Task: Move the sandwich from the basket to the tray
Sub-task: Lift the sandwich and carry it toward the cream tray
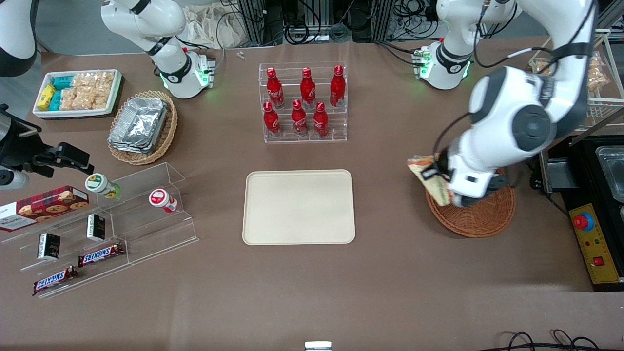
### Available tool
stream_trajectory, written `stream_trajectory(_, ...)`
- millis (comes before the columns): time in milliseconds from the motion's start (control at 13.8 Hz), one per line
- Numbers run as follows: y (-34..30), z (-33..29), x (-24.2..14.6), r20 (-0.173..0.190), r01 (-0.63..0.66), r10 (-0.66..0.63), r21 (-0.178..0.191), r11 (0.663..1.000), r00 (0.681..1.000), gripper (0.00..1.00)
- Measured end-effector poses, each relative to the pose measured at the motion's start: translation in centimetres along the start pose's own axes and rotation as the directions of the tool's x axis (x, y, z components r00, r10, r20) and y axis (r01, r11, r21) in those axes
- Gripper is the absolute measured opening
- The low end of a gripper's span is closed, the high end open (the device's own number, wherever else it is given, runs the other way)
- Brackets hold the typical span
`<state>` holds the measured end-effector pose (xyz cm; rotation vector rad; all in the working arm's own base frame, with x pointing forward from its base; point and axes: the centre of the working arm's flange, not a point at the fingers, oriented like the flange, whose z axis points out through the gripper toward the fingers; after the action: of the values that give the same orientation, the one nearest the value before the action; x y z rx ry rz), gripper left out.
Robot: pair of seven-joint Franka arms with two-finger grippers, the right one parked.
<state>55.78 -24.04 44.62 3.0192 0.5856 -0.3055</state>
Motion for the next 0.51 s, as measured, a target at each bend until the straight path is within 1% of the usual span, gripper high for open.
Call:
stream_trajectory(72, 2.5, 1.0, -1.6, -0.013, -0.06, 0.06, 0.011, 0.998, 0.998, 0.19)
stream_trajectory(217, 7.3, 3.9, -3.9, -0.039, -0.178, 0.179, 0.02, 0.984, 0.983, 0.19)
stream_trajectory(289, 9.3, 5.5, -4.6, -0.044, -0.238, 0.238, 0.017, 0.971, 0.97, 0.19)
stream_trajectory(434, 12.9, 9.4, -5.2, -0.047, -0.364, 0.364, 0.003, 0.931, 0.93, 0.19)
stream_trajectory(506, 14.3, 11.6, -5.6, -0.043, -0.411, 0.411, 0.01, 0.912, 0.911, 0.19)
